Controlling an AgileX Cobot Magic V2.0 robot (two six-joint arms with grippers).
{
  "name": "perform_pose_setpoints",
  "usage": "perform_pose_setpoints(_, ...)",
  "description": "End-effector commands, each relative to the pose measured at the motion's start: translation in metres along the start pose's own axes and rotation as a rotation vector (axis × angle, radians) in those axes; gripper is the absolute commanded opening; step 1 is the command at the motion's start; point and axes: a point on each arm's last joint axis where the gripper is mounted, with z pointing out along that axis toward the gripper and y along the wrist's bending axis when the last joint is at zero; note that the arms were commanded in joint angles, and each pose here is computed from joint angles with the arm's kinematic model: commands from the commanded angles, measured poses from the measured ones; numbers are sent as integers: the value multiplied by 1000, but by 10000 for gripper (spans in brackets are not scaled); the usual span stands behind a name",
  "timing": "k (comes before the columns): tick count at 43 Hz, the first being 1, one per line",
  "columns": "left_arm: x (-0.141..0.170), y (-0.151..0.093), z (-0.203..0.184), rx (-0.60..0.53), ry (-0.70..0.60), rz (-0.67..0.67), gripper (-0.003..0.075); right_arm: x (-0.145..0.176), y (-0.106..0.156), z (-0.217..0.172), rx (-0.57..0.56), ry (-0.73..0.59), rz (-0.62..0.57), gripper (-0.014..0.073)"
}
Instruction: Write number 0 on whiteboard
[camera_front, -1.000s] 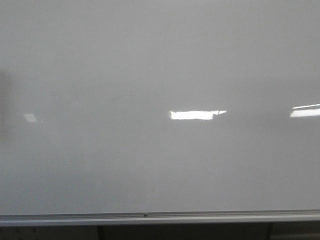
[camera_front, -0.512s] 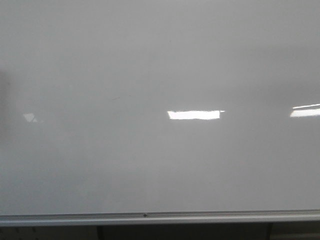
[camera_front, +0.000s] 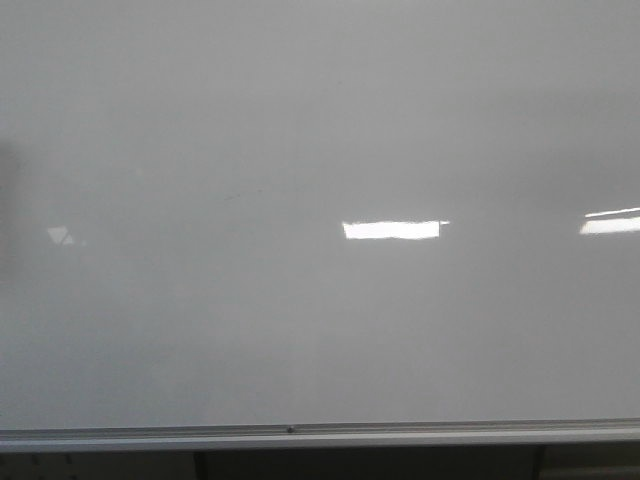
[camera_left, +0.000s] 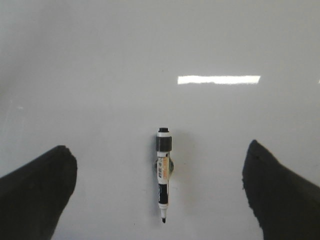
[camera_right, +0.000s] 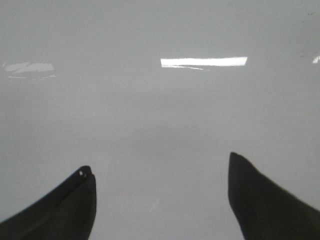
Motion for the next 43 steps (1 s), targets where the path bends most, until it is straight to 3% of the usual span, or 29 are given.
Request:
perform_pose_setpoints(1,-9,-3,21,18,-5,-32,618,-18,1,-2,-2,-111,-12,575)
perform_pose_setpoints(14,18,-5,101,18,169,-51,618,-18,1,-2,-2,-111,-12,575)
perform_pose_setpoints(29,59,-7,173,25,194,-53,618,-18,1,-2,-2,-110,-12,575)
perform_pose_setpoints(43,95,-7,207,27,224,-54,618,-18,1,-2,-2,-108,-12,573)
